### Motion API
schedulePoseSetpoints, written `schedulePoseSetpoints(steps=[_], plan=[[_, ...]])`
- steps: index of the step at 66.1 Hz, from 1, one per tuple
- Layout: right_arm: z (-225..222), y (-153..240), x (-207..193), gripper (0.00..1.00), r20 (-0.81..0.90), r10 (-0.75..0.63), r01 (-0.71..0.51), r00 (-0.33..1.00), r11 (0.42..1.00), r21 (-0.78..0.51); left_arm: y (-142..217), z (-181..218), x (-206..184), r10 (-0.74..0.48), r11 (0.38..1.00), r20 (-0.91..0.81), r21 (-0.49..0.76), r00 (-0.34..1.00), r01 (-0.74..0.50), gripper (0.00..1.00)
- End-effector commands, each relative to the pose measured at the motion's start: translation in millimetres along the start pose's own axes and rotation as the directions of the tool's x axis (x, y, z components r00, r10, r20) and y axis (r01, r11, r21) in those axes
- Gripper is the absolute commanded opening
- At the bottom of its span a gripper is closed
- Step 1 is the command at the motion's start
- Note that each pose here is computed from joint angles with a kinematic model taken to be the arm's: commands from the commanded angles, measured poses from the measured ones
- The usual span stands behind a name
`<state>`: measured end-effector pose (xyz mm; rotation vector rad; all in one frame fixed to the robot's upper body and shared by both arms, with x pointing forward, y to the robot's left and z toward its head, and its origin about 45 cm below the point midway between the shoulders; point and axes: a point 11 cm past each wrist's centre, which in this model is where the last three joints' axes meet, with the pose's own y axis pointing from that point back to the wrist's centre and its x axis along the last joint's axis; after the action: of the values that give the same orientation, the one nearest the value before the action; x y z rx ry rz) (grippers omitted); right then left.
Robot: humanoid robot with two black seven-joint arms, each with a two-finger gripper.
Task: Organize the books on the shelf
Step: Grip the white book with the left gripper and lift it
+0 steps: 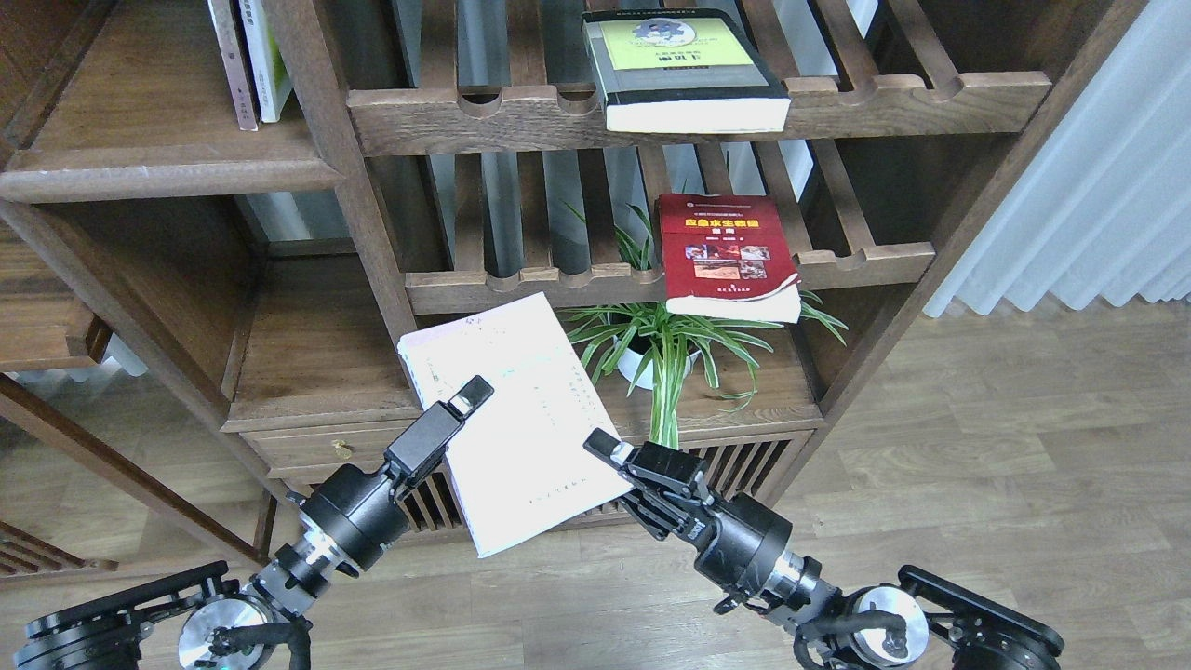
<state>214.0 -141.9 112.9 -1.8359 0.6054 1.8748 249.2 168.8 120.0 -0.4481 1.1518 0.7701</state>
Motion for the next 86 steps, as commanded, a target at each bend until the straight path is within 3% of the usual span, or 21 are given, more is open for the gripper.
schedulePoseSetpoints(steps=[1, 16, 22, 26, 37, 44, 74, 86], plan=[[2, -2, -1, 0.06, 0.005, -0.007, 0.007, 1.000, 1.000, -0.005, 2, -6, 2, 0.006, 1.000, 0.000, 0.019, 1.000, -0.006, 0.74], [6, -4, -1, 0.06, 0.009, -0.012, 0.012, 1.000, 1.000, -0.017, 0, -4, 1, 0.001, 1.000, 0.005, 0.019, 1.000, -0.001, 0.66], [11, -6, 0, 0.07, 0.019, -0.012, 0.013, 1.000, 1.000, -0.027, 0, -4, 1, 0.001, 1.000, 0.006, 0.018, 1.000, -0.001, 0.43], [11, -6, 0, 0.07, 0.018, -0.011, 0.011, 1.000, 1.000, -0.026, 0, -4, 1, 0.001, 1.000, 0.006, 0.016, 1.000, -0.001, 0.32], [13, -5, 1, 0.07, 0.025, -0.010, 0.011, 1.000, 1.000, -0.025, 2, -4, 1, 0.002, 1.000, 0.012, 0.019, 1.000, -0.002, 0.25], [15, -5, 2, 0.08, 0.029, -0.010, 0.010, 1.000, 1.000, -0.025, 1, -4, 1, -0.001, 1.000, 0.021, 0.021, 1.000, 0.001, 0.11], [15, -9, 0, 0.11, 0.036, -0.023, 0.023, 0.999, 1.000, -0.015, 11, -8, 7, 0.012, 0.998, 0.061, 0.060, 0.998, -0.016, 0.08], [14, -9, 0, 0.27, 0.035, -0.023, 0.023, 0.999, 1.000, -0.008, 12, -7, 8, 0.014, 0.998, 0.062, 0.057, 0.998, -0.017, 0.08]])
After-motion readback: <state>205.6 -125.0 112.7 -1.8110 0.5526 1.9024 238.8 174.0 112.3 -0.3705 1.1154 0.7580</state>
